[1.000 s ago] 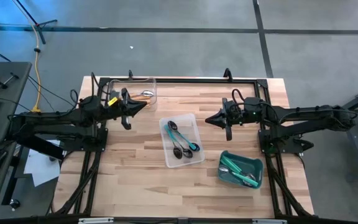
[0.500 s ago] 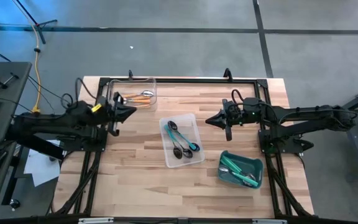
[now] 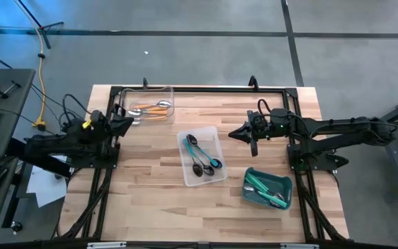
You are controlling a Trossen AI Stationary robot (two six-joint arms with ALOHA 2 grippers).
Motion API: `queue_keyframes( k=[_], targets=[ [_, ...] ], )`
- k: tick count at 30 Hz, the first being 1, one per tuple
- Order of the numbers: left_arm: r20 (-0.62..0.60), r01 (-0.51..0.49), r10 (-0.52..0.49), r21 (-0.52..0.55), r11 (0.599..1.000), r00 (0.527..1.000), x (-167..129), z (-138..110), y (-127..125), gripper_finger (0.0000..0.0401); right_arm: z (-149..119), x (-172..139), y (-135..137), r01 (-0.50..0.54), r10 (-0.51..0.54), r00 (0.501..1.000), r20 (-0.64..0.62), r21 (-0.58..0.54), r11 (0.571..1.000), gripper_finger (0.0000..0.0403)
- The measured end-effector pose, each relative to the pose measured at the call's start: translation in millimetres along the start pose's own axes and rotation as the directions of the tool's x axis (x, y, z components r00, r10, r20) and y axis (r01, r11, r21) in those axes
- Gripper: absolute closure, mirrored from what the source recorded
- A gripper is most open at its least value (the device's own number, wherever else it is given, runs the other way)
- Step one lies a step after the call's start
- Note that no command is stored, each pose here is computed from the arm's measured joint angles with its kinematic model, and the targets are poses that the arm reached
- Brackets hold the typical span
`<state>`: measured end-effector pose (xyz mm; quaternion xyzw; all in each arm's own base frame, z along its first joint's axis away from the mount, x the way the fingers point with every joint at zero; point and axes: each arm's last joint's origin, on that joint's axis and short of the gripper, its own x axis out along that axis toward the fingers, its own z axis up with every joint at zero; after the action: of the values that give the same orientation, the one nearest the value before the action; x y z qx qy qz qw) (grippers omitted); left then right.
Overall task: Sort silverware by color (type)
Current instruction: Return to Home Position
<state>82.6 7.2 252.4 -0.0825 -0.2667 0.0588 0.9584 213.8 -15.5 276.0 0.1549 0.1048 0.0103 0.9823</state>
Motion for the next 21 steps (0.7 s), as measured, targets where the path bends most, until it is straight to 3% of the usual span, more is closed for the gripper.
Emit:
queue_keyframes(
  k=[10, 15, 21],
  targets=[
    [0.139, 0.000, -0.005, 0.037, 0.999, 0.990, -14, 1, 2, 0.0401, 0, 0, 0, 0.001, -0.001, 1.000, -0.001, 0.026, 1.000, 0.0403],
    [0.118, 0.013, -0.018, 0.038, 0.999, 0.993, -14, -1, 2, 0.0401, 0, 0, 0, 0.001, -0.001, 1.000, -0.002, 0.029, 1.000, 0.0403],
    [-0.024, 0.000, 0.001, 0.039, 0.999, 1.000, -13, -14, 4, 0.0401, 0, 0, 0, 0.001, -0.001, 1.000, -0.002, 0.029, 1.000, 0.0403]
  ],
)
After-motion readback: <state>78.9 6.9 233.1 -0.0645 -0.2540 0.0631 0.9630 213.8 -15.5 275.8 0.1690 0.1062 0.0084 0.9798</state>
